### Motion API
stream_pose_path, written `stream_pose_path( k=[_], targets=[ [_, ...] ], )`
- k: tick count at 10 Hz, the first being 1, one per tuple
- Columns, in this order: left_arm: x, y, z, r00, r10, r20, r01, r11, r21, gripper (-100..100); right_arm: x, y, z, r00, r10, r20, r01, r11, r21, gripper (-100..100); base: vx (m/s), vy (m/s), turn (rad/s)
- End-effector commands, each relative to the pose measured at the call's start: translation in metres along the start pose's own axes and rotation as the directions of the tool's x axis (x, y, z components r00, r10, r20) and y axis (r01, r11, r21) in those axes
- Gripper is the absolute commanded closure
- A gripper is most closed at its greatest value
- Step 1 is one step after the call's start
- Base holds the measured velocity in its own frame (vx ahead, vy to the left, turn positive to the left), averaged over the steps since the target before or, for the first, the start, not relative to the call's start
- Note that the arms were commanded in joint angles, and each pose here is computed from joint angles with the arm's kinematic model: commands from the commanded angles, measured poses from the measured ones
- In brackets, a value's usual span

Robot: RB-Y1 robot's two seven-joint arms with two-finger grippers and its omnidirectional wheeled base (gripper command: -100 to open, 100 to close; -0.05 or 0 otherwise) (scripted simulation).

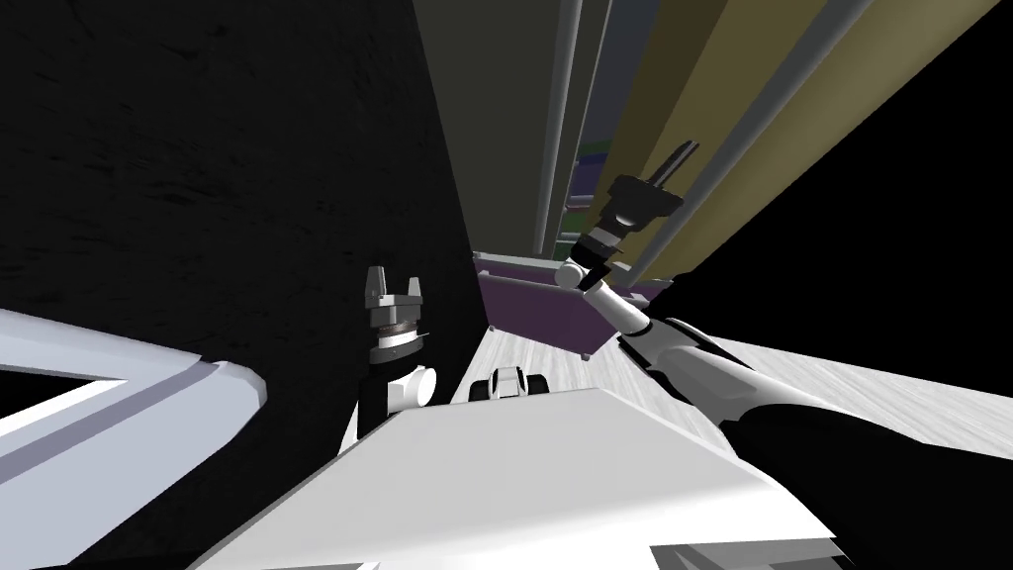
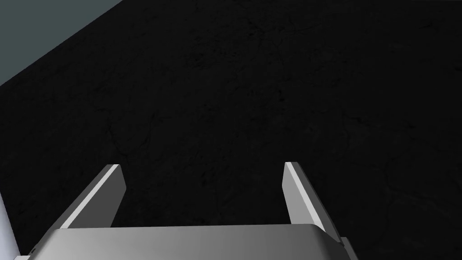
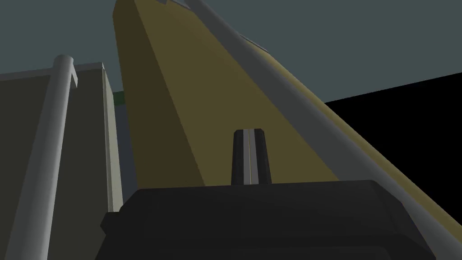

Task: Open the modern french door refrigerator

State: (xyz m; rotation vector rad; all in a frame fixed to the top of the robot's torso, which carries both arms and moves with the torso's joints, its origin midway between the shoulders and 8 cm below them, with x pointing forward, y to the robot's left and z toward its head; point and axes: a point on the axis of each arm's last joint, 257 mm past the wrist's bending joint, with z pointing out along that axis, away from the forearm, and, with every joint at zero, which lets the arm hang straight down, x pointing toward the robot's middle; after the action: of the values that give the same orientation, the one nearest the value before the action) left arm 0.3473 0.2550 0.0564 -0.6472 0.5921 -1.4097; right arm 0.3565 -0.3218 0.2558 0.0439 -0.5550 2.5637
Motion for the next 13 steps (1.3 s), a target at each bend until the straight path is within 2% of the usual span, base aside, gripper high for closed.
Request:
stream_pose_path(
  k=[1,3,4,5,6,8,9,11,12,13],
  targets=[
    [0.0,0.0,0.0,1.0,0.0,0.0,0.0,1.0,0.0,0,-0.007,-0.011,-0.006,0.974,-0.197,-0.113,0.211,0.968,0.135,100,0.0,0.12,-0.035],
    [0.0,0.0,0.0,1.0,0.0,0.0,0.0,1.0,0.0,0,-0.01,-0.011,-0.002,0.927,-0.31,-0.212,0.347,0.923,0.165,100,-0.003,0.016,0.041],
    [0.0,0.0,0.0,1.0,0.0,0.0,0.0,1.0,0.0,0,-0.016,-0.009,0.001,0.911,-0.338,-0.235,0.382,0.907,0.176,100,-0.002,-0.02,-0.006],
    [0.0,0.0,0.0,1.0,0.0,0.0,0.0,1.0,0.0,0,-0.031,-0.02,-0.024,0.862,-0.412,-0.294,0.49,0.826,0.279,100,0.025,0.146,-0.262],
    [0.0,0.0,0.0,1.0,0.0,0.0,0.0,1.0,0.0,0,-0.031,-0.024,-0.024,0.823,-0.443,-0.355,0.547,0.786,0.288,100,0.019,0.201,-0.352],
    [0.0,0.0,0.0,1.0,0.0,0.0,0.0,1.0,0.0,0,-0.035,-0.024,-0.025,0.719,-0.508,-0.475,0.667,0.696,0.265,100,-0.023,0.104,-0.034],
    [0.0,0.0,0.0,1.0,0.0,0.0,0.0,1.0,0.0,0,-0.041,-0.021,-0.023,0.677,-0.535,-0.505,0.709,0.657,0.254,100,-0.017,0.028,0.06],
    [0.0,0.0,0.0,1.0,0.0,0.0,0.0,1.0,0.0,0,-0.051,-0.015,-0.018,0.637,-0.556,-0.534,0.748,0.615,0.251,100,-0.011,0.019,0.039],
    [0.0,0.0,0.0,1.0,0.0,0.0,0.0,1.0,0.0,0,-0.053,-0.014,-0.016,0.622,-0.559,-0.547,0.759,0.602,0.248,100,-0.001,0.036,-0.004],
    [0.0,0.0,0.0,1.0,0.0,0.0,0.0,1.0,0.0,0,-0.053,-0.014,-0.016,0.622,-0.559,-0.547,0.759,0.602,0.248,100,0.002,0.01,-0.004]
  ],
)
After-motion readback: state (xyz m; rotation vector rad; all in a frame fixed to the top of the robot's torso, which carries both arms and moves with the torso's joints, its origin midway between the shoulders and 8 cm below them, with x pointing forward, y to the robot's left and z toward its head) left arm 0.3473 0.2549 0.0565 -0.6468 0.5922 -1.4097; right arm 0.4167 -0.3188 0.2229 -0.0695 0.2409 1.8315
